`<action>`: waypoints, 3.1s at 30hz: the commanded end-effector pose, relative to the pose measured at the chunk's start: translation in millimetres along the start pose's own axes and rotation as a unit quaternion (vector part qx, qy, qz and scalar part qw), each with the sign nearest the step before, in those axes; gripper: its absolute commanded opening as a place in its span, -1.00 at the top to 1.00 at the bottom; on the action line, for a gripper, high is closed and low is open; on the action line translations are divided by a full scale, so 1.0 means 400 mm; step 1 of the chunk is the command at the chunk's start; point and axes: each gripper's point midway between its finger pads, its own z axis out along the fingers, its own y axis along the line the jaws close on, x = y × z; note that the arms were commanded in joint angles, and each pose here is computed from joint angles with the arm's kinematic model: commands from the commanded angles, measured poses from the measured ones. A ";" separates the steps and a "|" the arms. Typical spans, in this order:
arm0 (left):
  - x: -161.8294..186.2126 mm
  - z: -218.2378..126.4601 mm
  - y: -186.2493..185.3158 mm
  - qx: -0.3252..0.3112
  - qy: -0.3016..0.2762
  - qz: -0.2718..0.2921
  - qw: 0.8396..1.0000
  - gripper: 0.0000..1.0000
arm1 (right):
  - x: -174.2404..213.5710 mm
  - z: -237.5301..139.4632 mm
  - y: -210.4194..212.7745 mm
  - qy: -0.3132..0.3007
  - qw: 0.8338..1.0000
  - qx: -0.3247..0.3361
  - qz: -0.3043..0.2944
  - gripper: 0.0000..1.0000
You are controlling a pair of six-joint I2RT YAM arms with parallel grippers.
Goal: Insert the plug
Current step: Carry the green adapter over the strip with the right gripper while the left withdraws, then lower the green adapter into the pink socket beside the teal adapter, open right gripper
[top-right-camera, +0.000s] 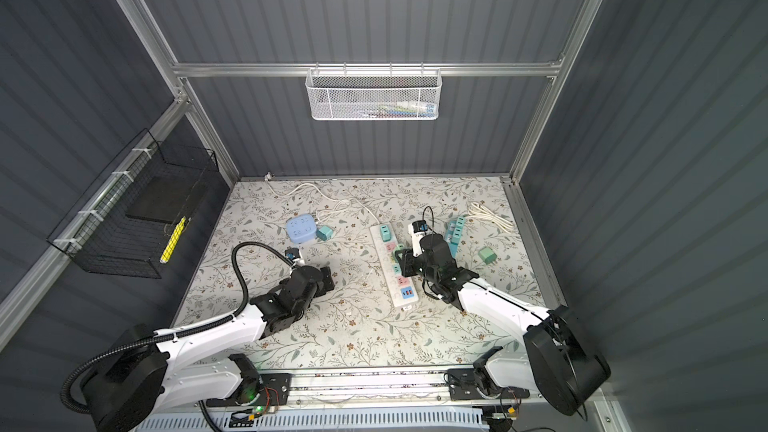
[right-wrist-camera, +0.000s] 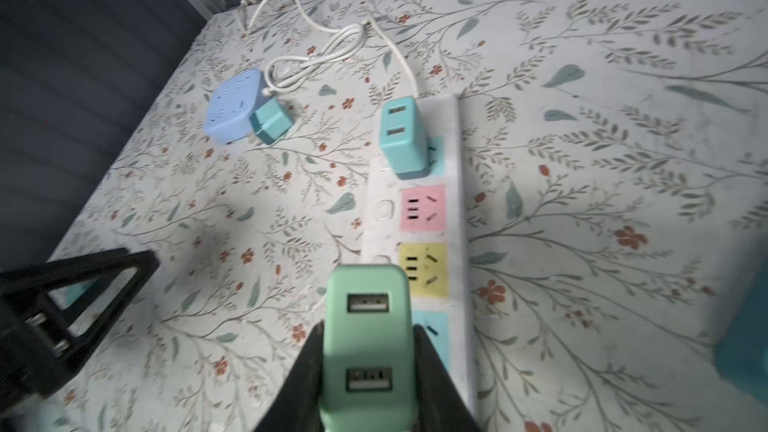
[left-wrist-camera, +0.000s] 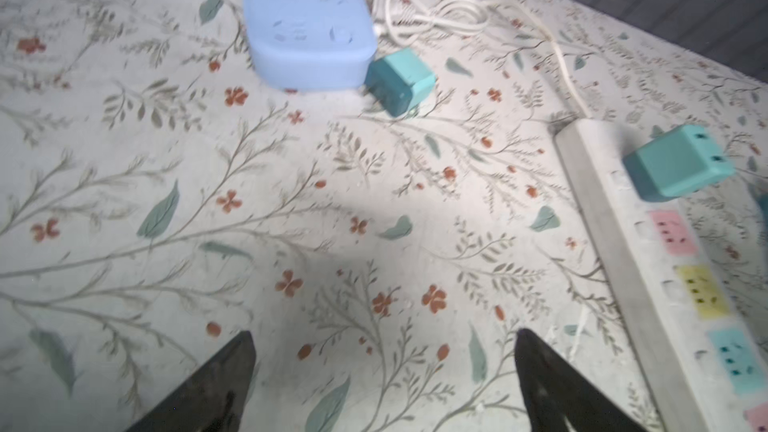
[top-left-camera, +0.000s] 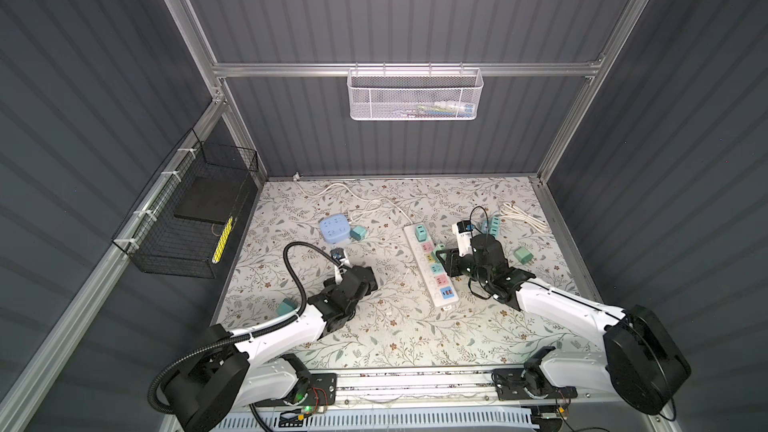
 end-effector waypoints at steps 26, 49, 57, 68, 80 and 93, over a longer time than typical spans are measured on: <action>-0.036 0.030 -0.055 0.032 0.006 -0.018 0.999 -0.94 | -0.046 0.193 -0.006 -0.060 0.995 0.043 -0.064 0.73; -0.061 0.029 -0.042 0.026 -0.002 -0.017 1.000 -0.99 | -0.006 0.206 -0.036 -0.023 0.988 0.098 -0.119 0.71; -0.067 0.028 -0.041 0.026 -0.005 -0.016 1.000 -1.00 | 0.047 0.234 -0.043 0.005 0.981 0.130 -0.147 0.71; -0.075 0.015 -0.027 0.026 -0.014 -0.012 1.000 -0.99 | 0.135 0.233 -0.089 0.065 0.970 0.175 -0.156 0.72; -0.073 0.000 -0.025 0.036 -0.013 -0.015 0.999 -1.00 | 0.214 0.247 -0.118 0.153 0.956 0.199 -0.154 0.72; -0.088 -0.019 -0.036 0.051 -0.015 -0.017 0.998 -1.00 | 0.140 0.241 -0.067 0.132 0.965 0.182 -0.138 0.19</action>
